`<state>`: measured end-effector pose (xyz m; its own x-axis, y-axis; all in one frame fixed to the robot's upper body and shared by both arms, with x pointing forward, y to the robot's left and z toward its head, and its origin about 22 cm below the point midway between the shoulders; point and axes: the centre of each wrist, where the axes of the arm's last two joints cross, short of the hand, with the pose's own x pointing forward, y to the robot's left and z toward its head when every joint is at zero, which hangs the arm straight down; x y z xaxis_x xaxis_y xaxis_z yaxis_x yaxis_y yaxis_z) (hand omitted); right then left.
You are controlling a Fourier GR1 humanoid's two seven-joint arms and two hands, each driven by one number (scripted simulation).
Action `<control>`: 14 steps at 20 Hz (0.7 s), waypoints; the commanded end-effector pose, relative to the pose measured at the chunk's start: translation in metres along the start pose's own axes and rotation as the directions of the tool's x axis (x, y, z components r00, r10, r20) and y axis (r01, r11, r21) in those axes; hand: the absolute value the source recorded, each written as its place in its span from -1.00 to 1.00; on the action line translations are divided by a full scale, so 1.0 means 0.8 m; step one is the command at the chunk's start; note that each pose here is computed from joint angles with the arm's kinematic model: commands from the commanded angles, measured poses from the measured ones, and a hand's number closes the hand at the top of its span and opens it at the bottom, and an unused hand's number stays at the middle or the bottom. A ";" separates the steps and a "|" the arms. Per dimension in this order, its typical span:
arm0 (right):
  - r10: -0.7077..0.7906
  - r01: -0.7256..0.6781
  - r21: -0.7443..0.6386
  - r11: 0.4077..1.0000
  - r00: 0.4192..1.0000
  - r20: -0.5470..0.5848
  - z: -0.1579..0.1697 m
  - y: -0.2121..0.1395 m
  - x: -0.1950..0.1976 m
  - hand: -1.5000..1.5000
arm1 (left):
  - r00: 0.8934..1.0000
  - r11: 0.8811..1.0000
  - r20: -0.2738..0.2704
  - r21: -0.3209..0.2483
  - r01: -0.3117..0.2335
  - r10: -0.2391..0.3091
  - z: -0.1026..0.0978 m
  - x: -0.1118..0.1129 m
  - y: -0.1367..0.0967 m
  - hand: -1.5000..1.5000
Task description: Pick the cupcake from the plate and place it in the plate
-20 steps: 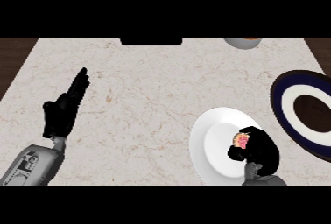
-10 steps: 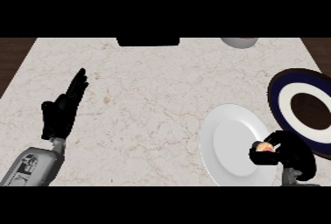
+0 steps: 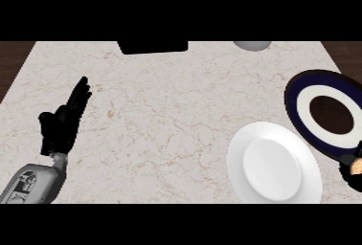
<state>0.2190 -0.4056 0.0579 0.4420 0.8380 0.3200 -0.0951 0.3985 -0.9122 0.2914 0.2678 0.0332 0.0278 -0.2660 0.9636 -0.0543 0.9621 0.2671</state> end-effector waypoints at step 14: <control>-0.296 0.440 -0.105 0.892 0.743 0.600 -0.001 -0.220 -0.168 1.00 | 0.999 0.998 0.050 -0.062 0.007 -0.004 -0.007 0.020 -0.013 0.00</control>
<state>0.1888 -0.5563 0.1581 -0.0892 0.7935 0.6020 0.2081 0.6059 -0.7678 0.2934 0.2605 0.0363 0.0022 -0.2626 0.9649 -0.0246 0.9646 0.2625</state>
